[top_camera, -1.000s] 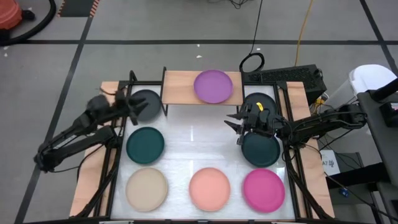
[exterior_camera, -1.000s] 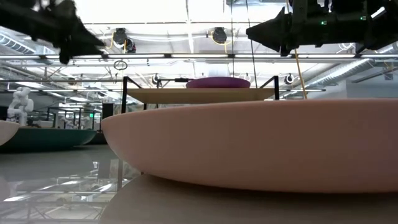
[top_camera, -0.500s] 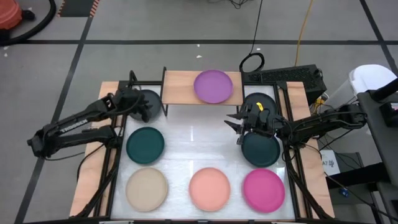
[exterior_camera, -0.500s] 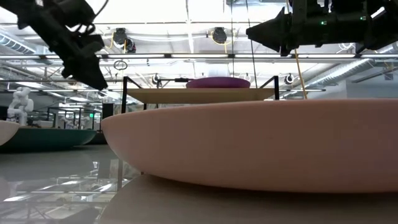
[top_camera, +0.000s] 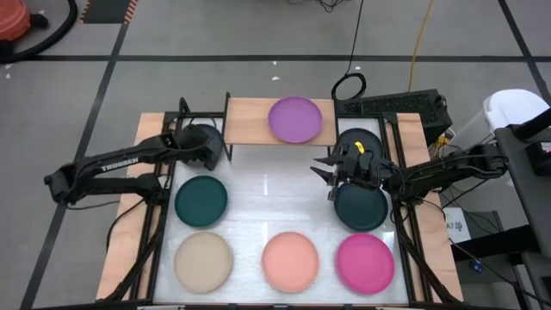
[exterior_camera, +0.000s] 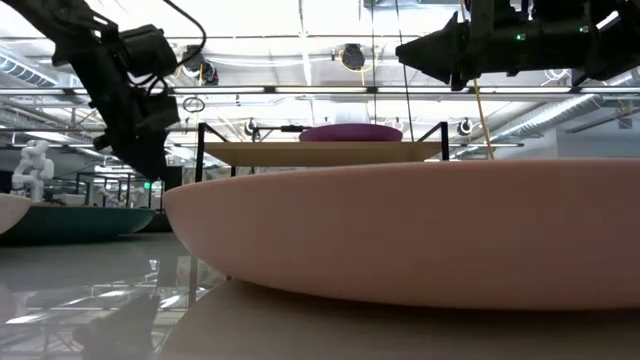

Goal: Place and stack plates onto a shelf
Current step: Stack the left black plate on top of the violet plate on the shelf

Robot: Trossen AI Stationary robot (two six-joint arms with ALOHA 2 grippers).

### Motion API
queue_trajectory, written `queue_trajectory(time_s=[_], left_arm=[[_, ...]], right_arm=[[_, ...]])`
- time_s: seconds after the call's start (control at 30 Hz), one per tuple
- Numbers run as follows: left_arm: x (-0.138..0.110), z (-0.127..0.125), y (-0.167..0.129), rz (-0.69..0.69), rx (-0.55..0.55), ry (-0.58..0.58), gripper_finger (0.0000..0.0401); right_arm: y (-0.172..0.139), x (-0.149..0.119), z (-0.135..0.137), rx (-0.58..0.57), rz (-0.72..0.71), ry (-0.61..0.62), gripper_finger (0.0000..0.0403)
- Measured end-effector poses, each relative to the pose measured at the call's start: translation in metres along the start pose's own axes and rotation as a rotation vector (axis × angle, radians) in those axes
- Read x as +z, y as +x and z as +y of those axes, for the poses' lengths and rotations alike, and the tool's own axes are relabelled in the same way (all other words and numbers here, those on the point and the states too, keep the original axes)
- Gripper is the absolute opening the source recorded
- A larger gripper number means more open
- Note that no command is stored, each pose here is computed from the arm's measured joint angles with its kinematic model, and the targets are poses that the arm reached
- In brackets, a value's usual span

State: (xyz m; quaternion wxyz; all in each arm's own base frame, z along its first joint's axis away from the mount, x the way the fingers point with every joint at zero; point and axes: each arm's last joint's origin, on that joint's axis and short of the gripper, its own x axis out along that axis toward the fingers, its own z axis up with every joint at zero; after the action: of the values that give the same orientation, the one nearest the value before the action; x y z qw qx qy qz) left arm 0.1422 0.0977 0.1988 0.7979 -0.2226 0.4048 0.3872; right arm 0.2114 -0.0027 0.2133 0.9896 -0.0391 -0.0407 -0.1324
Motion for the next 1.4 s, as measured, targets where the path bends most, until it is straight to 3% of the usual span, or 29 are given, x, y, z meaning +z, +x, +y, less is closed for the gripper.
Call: queue_trajectory(time_s=[0.67, 0.93, 1.2, 1.3, 1.4], left_arm=[[-0.008, -0.023, 0.034, 0.128, 0.04, 0.079, 0.0159], [-0.013, -0.022, 0.049, 0.18, 0.144, 0.079, 0.0159], [-0.017, -0.023, 0.059, 0.231, 0.17, 0.093, 0.0157], [-0.016, -0.023, 0.059, 0.227, 0.177, 0.094, 0.0132], [-0.016, -0.021, 0.059, 0.207, 0.238, 0.08, 0.0079]], right_arm=[[0.0, 0.0, 0.0, 0.001, 0.003, -0.001, 0.0121], [0.0, 0.0, 0.0, 0.001, 0.004, -0.001, 0.0121], [0.0, -0.001, 0.0, 0.002, 0.005, -0.002, 0.0121], [0.0, -0.001, 0.0, 0.002, 0.005, -0.002, 0.0121], [0.0, -0.001, 0.0, 0.002, 0.005, -0.002, 0.0121]])
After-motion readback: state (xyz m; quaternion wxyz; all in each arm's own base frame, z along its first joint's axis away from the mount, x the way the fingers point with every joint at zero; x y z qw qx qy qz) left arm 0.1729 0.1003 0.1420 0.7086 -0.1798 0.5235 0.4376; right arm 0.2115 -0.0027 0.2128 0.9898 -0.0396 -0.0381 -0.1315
